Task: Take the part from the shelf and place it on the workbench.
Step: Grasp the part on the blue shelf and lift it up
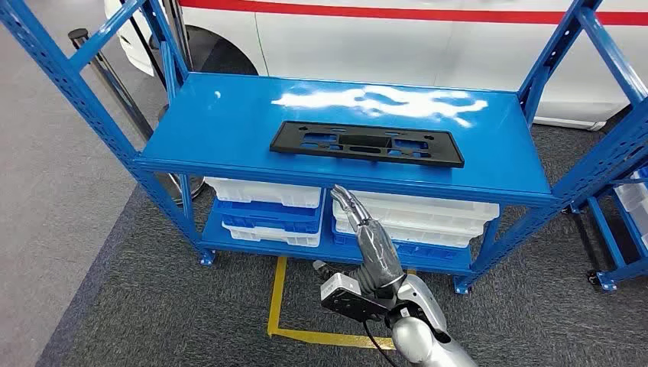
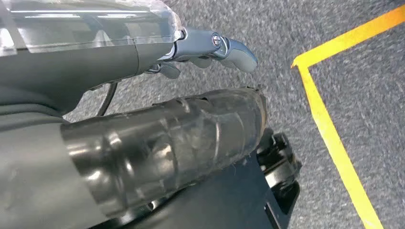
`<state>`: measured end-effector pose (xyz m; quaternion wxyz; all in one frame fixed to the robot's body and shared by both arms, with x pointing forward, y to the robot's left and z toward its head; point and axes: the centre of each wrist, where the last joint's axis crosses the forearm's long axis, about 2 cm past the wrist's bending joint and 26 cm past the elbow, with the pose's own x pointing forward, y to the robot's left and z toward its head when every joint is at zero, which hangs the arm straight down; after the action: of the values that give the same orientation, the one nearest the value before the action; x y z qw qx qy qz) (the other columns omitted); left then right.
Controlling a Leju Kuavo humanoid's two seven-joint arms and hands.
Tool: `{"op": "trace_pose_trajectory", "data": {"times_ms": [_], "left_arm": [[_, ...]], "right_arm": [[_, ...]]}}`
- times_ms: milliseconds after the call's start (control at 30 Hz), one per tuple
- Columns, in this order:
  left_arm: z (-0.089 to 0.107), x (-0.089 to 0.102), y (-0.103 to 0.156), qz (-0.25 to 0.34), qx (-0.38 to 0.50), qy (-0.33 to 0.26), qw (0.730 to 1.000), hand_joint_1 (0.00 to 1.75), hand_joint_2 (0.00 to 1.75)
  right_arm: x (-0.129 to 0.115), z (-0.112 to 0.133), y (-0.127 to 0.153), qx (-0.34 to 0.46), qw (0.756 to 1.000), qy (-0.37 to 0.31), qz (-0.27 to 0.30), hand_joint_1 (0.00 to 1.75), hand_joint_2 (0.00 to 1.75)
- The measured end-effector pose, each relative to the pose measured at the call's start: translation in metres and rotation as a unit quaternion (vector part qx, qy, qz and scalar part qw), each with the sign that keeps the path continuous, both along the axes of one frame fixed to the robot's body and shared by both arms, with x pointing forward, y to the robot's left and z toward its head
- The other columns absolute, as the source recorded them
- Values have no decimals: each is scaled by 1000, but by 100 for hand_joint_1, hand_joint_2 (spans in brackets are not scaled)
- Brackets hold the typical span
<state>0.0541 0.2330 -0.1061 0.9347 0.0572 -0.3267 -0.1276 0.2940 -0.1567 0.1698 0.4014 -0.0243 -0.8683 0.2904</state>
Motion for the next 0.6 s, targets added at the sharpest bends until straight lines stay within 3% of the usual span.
{"op": "trace_pose_trajectory", "data": {"times_ms": [600], "left_arm": [[0, 3, 0, -3, 1, -3, 1000, 0, 0]], "right_arm": [[0, 2, -10, -4, 1000, -15, -21, 0, 175]]}}
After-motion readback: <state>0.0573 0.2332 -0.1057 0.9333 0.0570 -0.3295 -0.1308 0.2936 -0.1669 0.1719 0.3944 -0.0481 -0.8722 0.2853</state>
